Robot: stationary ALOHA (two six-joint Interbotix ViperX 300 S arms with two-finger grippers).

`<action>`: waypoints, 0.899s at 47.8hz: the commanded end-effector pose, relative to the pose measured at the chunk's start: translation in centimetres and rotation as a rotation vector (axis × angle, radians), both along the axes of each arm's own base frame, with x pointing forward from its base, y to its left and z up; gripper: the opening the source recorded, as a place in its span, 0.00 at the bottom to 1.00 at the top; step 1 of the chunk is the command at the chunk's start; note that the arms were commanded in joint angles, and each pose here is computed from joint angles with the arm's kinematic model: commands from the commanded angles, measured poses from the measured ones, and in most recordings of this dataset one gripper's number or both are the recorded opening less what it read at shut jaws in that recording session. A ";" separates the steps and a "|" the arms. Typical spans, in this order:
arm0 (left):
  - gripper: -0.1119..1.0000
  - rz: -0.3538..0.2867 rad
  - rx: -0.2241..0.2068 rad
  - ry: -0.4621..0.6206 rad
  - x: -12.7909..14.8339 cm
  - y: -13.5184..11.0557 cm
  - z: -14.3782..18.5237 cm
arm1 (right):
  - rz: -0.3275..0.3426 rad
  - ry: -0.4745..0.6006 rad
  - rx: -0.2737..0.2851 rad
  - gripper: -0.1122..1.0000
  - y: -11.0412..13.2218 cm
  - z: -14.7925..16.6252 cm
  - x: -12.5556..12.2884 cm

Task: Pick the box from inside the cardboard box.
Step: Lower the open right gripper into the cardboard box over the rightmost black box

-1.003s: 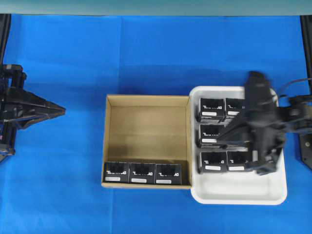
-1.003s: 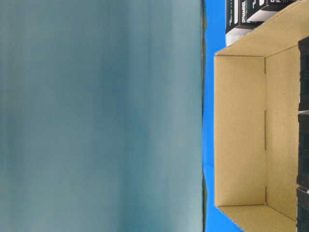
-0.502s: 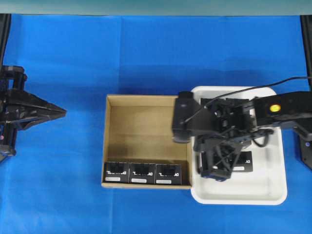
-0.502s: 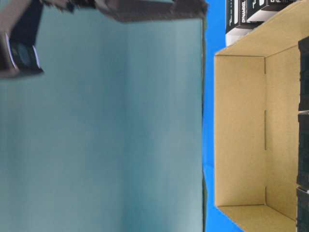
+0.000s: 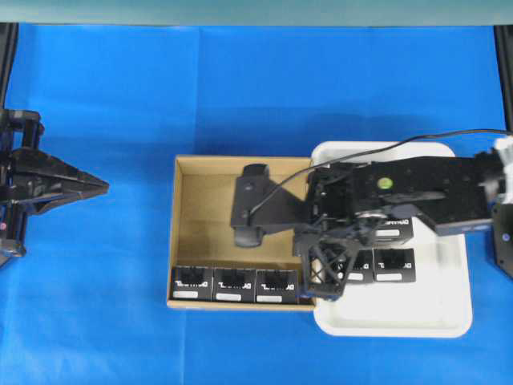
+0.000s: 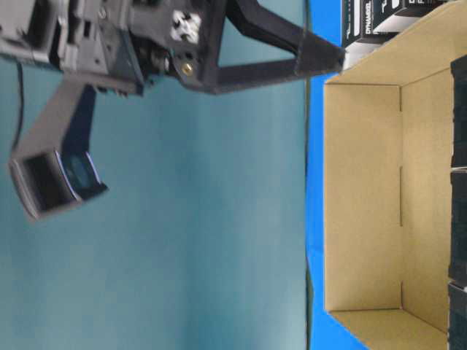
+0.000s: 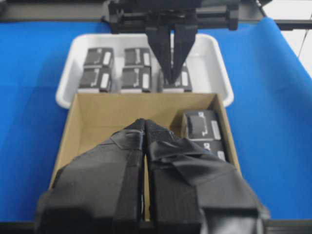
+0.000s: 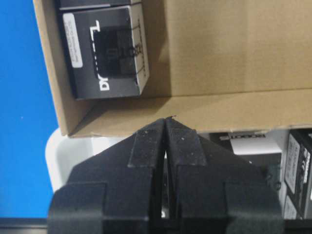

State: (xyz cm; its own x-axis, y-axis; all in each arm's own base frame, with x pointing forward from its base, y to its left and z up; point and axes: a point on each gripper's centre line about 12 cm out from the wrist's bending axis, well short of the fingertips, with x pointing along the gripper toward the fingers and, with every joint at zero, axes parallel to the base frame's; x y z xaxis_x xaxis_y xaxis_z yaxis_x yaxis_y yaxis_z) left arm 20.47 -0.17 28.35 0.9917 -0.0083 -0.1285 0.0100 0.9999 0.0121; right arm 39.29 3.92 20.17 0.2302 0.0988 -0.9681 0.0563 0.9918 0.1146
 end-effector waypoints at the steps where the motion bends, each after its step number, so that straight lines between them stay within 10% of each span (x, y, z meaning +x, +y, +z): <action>1: 0.11 -0.003 0.001 -0.032 0.1 -0.1 1.2 | 0.021 -0.001 0.000 0.14 0.4 -0.1 0.9; 17: 0.11 -0.002 0.002 -0.003 -0.8 0.0 1.4 | 0.083 -0.018 0.059 0.26 1.4 -0.5 2.4; 33: 0.11 -0.002 0.002 -0.014 -1.0 0.0 1.6 | 0.110 -0.008 0.148 0.94 1.4 -1.8 3.0; 43: 0.11 -0.005 -0.002 -0.014 -1.0 -0.1 1.6 | 0.076 -0.010 0.148 0.98 0.1 -2.6 3.5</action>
